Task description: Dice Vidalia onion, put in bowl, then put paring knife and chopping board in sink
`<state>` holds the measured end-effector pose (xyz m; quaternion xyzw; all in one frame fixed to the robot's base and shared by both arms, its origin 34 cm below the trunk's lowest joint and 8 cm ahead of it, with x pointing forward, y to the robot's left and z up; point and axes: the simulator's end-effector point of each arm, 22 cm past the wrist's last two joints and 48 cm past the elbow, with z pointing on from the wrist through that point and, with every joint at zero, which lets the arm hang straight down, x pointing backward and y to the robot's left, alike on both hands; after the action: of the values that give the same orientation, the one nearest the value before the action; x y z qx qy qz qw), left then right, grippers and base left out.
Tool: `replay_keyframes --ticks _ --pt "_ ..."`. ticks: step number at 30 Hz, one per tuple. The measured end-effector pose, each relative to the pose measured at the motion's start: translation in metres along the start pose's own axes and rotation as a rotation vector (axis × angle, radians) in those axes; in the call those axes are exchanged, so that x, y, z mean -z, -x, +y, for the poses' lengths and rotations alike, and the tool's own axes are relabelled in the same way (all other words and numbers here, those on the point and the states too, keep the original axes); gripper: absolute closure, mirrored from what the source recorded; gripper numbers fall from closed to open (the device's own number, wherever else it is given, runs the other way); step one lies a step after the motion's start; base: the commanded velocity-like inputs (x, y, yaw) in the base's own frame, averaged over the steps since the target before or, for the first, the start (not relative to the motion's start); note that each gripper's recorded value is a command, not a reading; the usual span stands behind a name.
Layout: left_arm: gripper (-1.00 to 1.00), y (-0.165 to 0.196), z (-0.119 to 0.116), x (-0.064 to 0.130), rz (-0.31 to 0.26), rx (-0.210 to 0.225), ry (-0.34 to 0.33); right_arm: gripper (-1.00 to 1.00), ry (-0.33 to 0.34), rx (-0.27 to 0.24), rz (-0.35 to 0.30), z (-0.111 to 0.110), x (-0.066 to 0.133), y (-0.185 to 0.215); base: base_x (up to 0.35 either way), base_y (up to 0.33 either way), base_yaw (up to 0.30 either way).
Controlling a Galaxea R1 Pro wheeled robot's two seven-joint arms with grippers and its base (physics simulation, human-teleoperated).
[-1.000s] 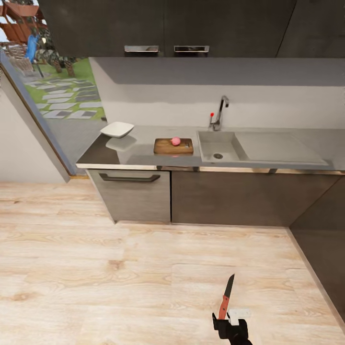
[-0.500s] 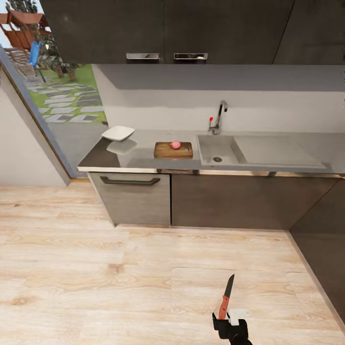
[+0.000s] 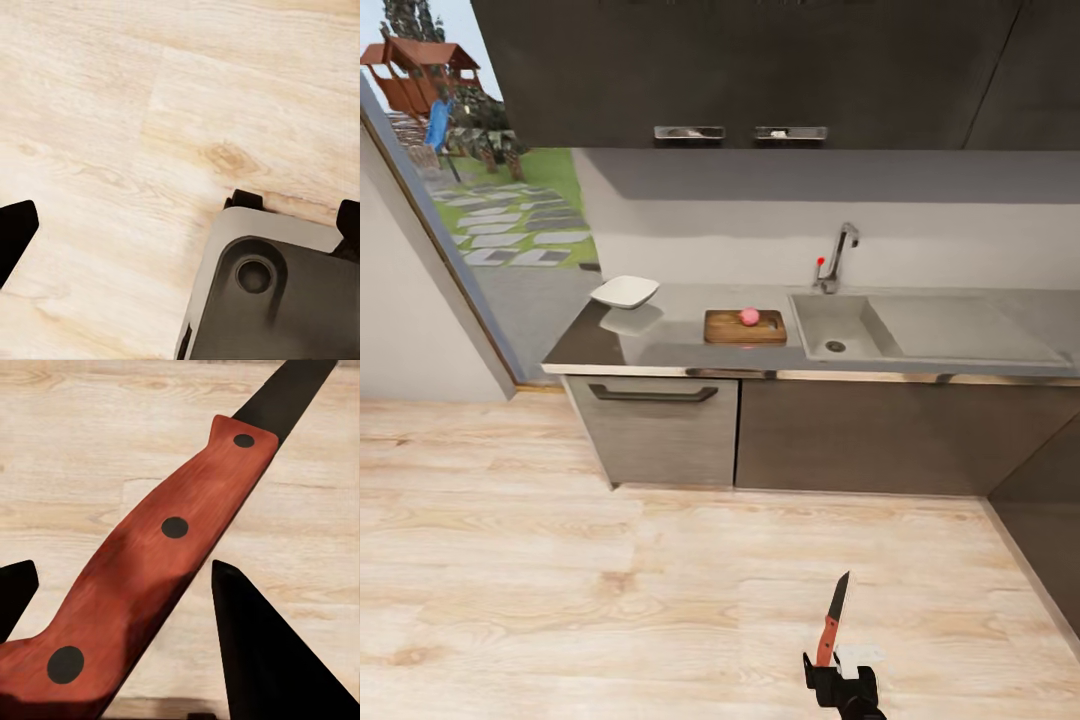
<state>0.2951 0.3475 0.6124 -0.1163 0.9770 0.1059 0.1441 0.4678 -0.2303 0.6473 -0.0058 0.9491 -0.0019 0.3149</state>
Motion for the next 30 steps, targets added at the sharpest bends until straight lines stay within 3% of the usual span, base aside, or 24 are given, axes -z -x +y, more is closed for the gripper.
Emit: replay_keyframes --ticks 7,13,23,30 --pt "-1.00 0.004 -0.001 0.001 -0.009 -0.001 -0.004 1.00 -0.002 -0.001 -0.007 -0.002 0.001 0.004 0.186 0.232 0.000" --pt "-1.00 0.004 -0.003 0.001 -0.009 -0.003 -0.006 1.00 -0.025 0.011 -0.005 -0.024 0.000 0.003 0.043 0.039 0.000" --pt "-1.00 0.003 -0.004 0.001 -0.008 -0.004 -0.008 1.00 -0.033 0.011 -0.006 -0.025 0.000 0.004 0.001 0.006 0.000" --pt "-1.00 0.004 -0.003 0.001 -0.009 -0.004 -0.008 1.00 -0.031 0.009 -0.006 -0.024 0.000 0.004 0.000 0.223 0.000"
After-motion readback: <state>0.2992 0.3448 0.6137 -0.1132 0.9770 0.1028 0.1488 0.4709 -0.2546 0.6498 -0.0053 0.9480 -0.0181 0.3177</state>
